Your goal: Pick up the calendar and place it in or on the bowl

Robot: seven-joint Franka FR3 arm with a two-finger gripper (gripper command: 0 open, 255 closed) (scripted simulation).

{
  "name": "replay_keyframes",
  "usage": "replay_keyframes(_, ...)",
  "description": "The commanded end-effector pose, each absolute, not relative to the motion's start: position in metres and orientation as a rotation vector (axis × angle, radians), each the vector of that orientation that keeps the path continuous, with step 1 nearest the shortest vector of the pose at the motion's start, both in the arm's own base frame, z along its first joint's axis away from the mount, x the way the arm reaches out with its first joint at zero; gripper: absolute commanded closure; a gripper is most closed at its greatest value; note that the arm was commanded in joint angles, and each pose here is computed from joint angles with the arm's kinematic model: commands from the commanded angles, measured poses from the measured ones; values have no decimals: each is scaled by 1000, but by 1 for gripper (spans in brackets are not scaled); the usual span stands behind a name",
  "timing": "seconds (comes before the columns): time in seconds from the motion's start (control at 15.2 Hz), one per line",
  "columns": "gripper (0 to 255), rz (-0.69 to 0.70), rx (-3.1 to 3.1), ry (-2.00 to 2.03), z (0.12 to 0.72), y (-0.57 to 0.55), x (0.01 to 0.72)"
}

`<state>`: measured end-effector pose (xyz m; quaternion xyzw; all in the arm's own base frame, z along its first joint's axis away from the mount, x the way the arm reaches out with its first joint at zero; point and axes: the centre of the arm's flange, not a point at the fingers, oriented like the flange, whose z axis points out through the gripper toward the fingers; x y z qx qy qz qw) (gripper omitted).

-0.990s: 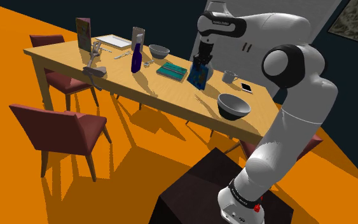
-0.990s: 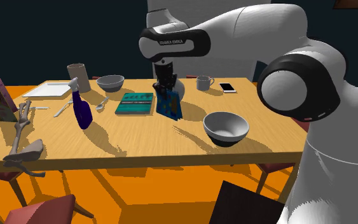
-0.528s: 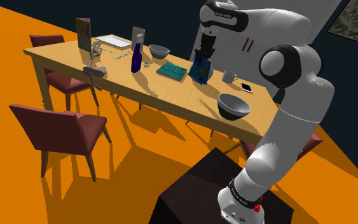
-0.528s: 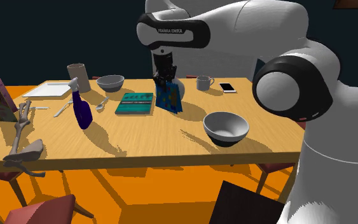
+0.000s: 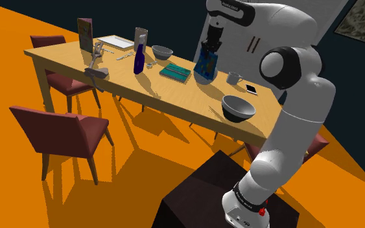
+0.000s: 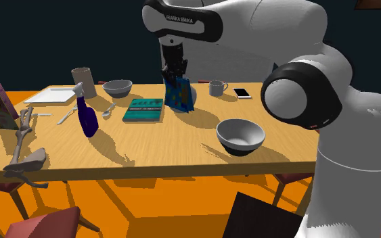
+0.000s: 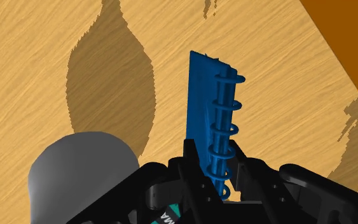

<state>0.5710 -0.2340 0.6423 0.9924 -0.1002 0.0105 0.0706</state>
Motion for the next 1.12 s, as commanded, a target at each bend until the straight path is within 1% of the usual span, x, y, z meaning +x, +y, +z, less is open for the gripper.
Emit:
replay_keyframes(0.0, 255, 32, 2985, -301, 654, -235, 569)
replay_keyframes(0.26, 255, 32, 2985, -301, 671, -235, 569)
replay_keyframes(1.06, 255, 32, 2985, -301, 698, -244, 413)
